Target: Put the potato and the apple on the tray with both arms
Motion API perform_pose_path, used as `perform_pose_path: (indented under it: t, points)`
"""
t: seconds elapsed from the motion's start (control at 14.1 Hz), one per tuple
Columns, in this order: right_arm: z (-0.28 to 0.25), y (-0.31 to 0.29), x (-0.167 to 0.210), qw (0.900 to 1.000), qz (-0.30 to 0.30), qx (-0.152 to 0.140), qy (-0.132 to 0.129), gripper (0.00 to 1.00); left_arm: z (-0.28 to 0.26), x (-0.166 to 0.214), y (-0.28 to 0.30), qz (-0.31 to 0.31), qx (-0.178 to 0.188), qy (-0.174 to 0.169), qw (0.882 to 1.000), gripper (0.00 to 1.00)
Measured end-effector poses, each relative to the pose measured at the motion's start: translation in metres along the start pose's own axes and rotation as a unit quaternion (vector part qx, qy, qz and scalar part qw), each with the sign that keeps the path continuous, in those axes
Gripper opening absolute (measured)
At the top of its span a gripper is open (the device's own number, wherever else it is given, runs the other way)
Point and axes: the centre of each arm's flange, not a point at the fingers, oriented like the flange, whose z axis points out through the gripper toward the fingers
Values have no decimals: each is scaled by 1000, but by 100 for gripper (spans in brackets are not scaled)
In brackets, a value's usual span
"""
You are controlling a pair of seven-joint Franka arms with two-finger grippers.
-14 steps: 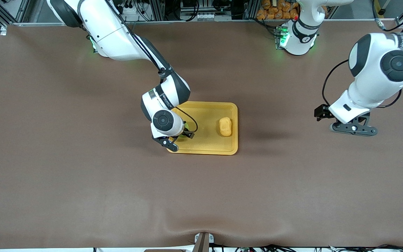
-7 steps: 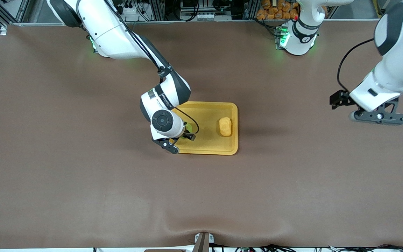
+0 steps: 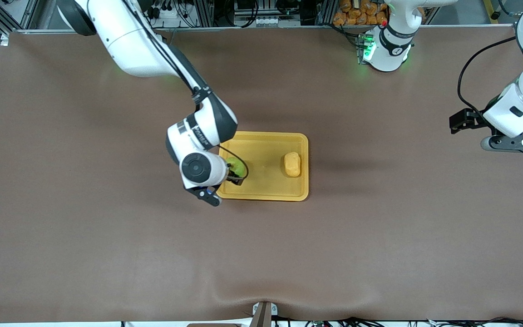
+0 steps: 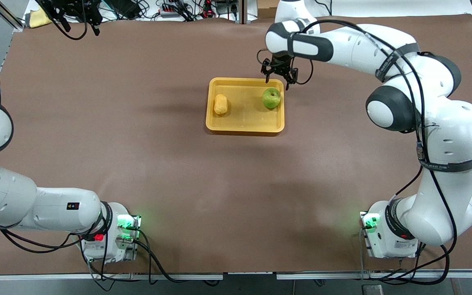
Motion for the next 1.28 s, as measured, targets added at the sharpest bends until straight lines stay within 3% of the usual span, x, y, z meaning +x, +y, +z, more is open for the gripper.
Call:
perform_pose_path:
  t: [0.21,0.71,1.28]
  points:
    - [-36,12,18,1000,10,2,-7,100,-11,-8,6,-1,-23,-3,1000,100]
    - [-115,72,84,999,46,16,-23,100,-35,-16,10,2,-24,19,1000,100]
    - [-199,165,131,999,-21,42,-21,100,-43,-7,13,5,-24,46,999,100]
